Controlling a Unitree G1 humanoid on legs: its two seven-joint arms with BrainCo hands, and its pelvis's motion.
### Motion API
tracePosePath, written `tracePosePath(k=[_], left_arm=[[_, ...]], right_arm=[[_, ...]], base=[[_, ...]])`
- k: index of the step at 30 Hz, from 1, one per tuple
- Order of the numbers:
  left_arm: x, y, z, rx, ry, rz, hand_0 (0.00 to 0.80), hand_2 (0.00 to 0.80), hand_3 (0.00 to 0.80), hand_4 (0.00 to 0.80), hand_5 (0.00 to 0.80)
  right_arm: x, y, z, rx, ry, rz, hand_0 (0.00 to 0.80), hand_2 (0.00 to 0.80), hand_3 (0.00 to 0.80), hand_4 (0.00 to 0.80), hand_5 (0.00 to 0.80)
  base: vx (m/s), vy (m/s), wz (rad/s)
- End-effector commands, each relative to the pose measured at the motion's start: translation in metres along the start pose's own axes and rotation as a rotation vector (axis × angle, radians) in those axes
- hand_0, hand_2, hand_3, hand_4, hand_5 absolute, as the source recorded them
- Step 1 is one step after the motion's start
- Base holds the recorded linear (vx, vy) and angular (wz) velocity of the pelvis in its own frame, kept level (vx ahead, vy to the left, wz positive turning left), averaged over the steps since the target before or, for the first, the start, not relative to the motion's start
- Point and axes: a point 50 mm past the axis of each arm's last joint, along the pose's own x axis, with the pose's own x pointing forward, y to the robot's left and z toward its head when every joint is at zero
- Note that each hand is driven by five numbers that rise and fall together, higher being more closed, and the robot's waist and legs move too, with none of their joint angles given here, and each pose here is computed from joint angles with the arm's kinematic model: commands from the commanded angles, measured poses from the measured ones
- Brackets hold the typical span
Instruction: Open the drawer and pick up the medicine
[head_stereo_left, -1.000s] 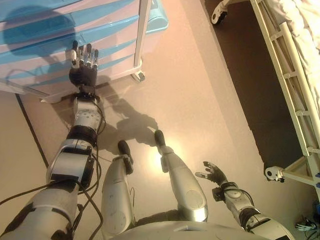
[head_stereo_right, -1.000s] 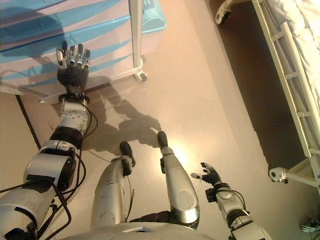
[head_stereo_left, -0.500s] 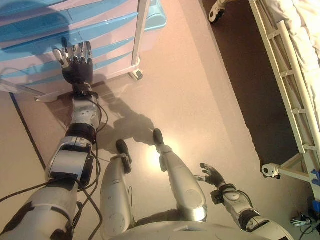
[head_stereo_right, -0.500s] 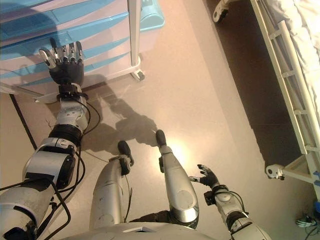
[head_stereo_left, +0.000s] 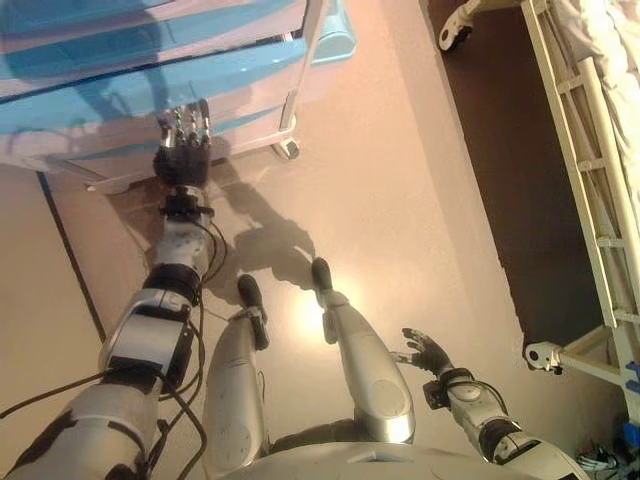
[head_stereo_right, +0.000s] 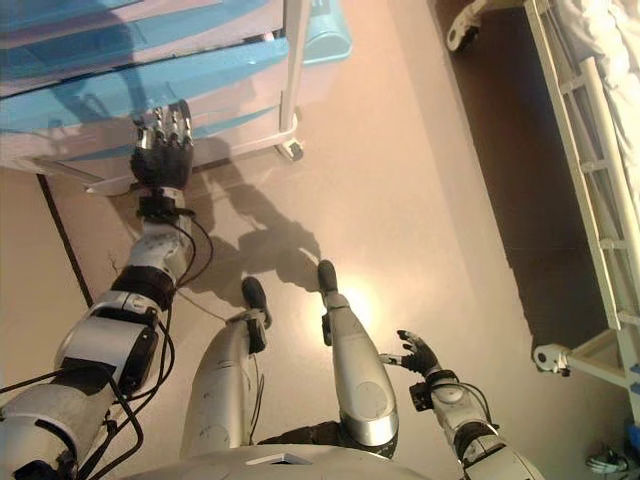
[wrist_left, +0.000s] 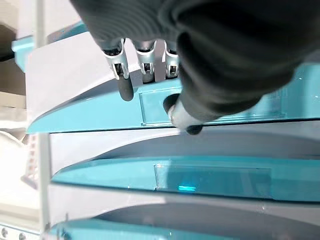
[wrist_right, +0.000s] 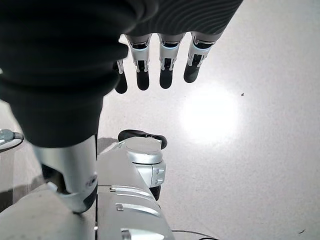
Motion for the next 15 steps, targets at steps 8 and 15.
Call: tracePosePath(k=[8, 15], left_arm=[[-0.031, -0.097, -0.047, -0.361, 0.108, -0.832, 0.800, 0.800, 0.800, 0.800, 0.800], [-0.159, 0.004, -0.046, -0.452, 0.192, -0.236, 0.800, 0.800, 0.800, 0.800, 0.800]], right_arm=[[0.005, -0.004, 0.017, -0.126, -0.012, -0.016, 0.000, 0.000, 0.000, 0.000, 0.000], [0.005, -0.034, 0.022, -0.166, 0.005, -0.074, 0.000, 0.000, 0.000, 0.000, 0.000]], base=[[-0.071, -0.163, 0.30], [-0.030, -0.158, 0.42]])
